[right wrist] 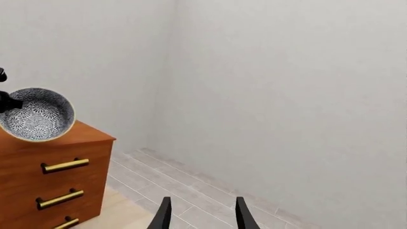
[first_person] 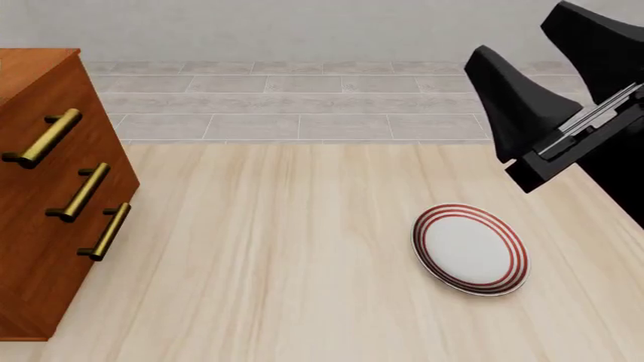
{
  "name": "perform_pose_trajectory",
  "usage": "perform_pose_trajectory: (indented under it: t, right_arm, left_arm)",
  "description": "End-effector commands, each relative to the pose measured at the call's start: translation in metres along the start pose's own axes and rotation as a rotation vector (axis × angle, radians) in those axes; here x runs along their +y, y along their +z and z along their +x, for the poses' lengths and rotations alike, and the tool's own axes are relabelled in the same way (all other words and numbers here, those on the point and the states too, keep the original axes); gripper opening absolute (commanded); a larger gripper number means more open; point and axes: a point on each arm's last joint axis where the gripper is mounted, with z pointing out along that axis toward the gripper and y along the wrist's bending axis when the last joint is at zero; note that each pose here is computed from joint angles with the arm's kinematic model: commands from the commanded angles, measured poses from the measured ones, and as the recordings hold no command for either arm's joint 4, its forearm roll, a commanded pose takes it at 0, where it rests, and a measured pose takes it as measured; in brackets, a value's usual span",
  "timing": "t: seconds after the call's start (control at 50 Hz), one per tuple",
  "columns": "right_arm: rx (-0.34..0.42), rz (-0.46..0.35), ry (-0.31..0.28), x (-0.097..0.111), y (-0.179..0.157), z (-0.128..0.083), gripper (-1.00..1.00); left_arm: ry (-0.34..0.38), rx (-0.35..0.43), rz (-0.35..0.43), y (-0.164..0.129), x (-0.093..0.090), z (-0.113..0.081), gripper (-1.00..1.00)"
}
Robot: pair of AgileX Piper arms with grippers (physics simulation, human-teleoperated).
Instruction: Put the bowl on top of the cabinet.
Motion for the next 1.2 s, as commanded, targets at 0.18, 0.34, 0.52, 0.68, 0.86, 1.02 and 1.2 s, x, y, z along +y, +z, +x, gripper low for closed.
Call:
perform_pose_trajectory:
  t: [0.18, 0.34, 0.52, 0.68, 0.86, 1.02, 1.2]
  right_arm:
    - [0.006, 0.000, -0.001, 0.001, 0.003, 0.003, 1.00]
    - [0.008, -0.001, -0.001, 0.001, 0.003, 0.004, 1.00]
    - [0.008, -0.001, -0.001, 0.001, 0.004, 0.004, 1.00]
    - [0.008, -0.002, -0.001, 0.001, 0.004, 0.005, 1.00]
    - [0.004, -0.002, -0.002, 0.001, 0.003, 0.003, 1.00]
    - [0.004, -0.002, -0.002, 0.001, 0.002, 0.003, 1.00]
    - [0.003, -0.002, -0.001, 0.001, 0.002, 0.002, 1.00]
  left_arm:
    - [-0.026, 0.018, -0.042, 0.010, 0.012, 0.010, -1.00]
    - [-0.033, 0.030, -0.063, 0.015, 0.017, 0.015, -1.00]
    - [-0.039, 0.033, -0.063, 0.019, 0.018, 0.017, -1.00]
    - [-0.065, 0.025, -0.006, 0.022, 0.002, 0.012, 1.00]
    - [-0.069, 0.018, -0.001, 0.023, 0.001, 0.009, 1.00]
    - [-0.073, 0.008, 0.004, 0.022, -0.001, 0.002, 1.00]
    - [-0.074, -0.015, 0.003, 0.017, 0.000, -0.010, 1.00]
